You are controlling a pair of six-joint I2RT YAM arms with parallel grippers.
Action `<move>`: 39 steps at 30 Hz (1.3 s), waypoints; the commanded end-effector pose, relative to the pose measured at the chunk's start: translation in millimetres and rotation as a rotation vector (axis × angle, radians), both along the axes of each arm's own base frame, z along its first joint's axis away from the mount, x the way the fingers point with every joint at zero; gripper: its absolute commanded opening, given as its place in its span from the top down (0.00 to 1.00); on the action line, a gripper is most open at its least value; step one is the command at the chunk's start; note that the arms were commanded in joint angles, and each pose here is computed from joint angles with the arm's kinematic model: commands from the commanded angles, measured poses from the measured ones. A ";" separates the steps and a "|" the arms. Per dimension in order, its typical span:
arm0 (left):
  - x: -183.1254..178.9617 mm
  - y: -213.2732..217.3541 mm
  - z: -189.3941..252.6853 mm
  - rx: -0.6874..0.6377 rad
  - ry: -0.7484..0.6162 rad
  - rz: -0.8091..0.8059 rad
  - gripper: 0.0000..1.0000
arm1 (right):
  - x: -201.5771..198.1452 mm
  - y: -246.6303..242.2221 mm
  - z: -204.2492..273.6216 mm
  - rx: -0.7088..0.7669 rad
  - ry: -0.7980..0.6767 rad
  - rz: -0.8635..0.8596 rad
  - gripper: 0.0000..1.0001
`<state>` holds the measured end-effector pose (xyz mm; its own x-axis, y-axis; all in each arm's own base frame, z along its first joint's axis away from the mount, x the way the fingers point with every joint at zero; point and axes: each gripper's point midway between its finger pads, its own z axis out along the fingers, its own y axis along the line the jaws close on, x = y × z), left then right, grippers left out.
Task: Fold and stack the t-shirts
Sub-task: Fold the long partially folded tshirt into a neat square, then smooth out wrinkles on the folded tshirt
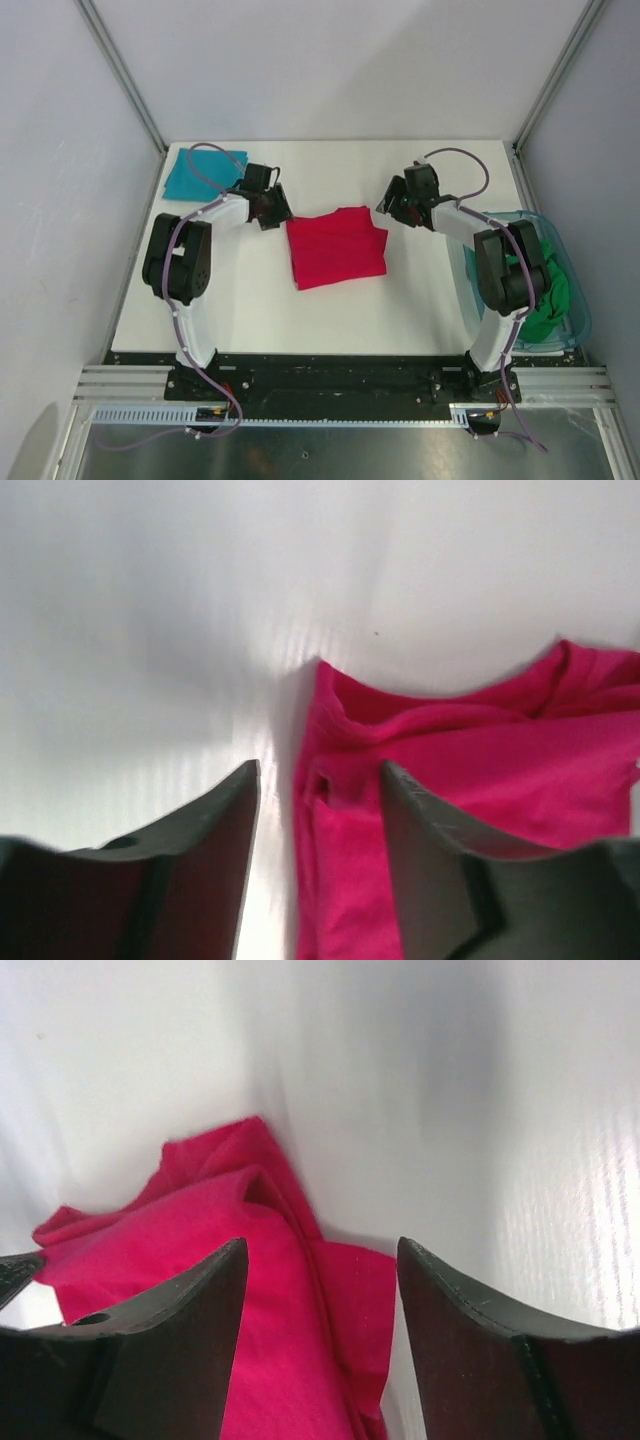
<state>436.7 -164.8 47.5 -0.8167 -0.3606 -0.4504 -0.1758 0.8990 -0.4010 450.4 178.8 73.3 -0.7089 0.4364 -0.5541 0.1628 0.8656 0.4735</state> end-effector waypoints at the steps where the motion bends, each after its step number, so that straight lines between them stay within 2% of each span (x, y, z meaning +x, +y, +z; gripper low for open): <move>1: 30.4 8.3 34.2 -0.002 -0.107 0.004 0.37 | 19.9 -4.4 62.3 -0.037 -0.152 0.015 0.35; 3: 31.6 11.6 44.2 -0.004 -0.128 0.012 0.32 | 13.5 -4.1 72.2 -0.081 -0.171 0.023 0.38; 5: 30.0 13.0 55.6 -0.008 -0.151 0.014 0.33 | 7.0 3.9 79.4 -0.101 -0.186 0.050 0.50; 7: 23.0 15.2 62.3 -0.009 -0.161 0.018 0.38 | 2.4 18.5 82.5 -0.109 -0.206 0.095 0.62; 9: 11.0 17.4 63.5 -0.008 -0.157 0.019 0.47 | 0.0 33.3 78.9 -0.118 -0.214 0.140 0.71; 15: -26.9 4.7 57.5 -0.008 -0.132 -0.036 0.84 | 7.2 62.4 45.9 -0.106 -0.169 0.215 0.85; 19: -38.8 -13.4 42.5 -0.033 -0.083 -0.093 0.98 | 20.1 76.2 35.4 -0.117 -0.170 0.242 0.88; 29: -9.0 -32.4 16.6 -0.040 -0.040 -0.142 1.00 | 44.1 86.6 3.4 -0.168 -0.107 0.264 0.95; 39: 36.4 -7.2 1.0 0.009 -0.050 -0.035 1.00 | 66.6 81.0 -18.4 -0.191 -0.067 0.239 0.95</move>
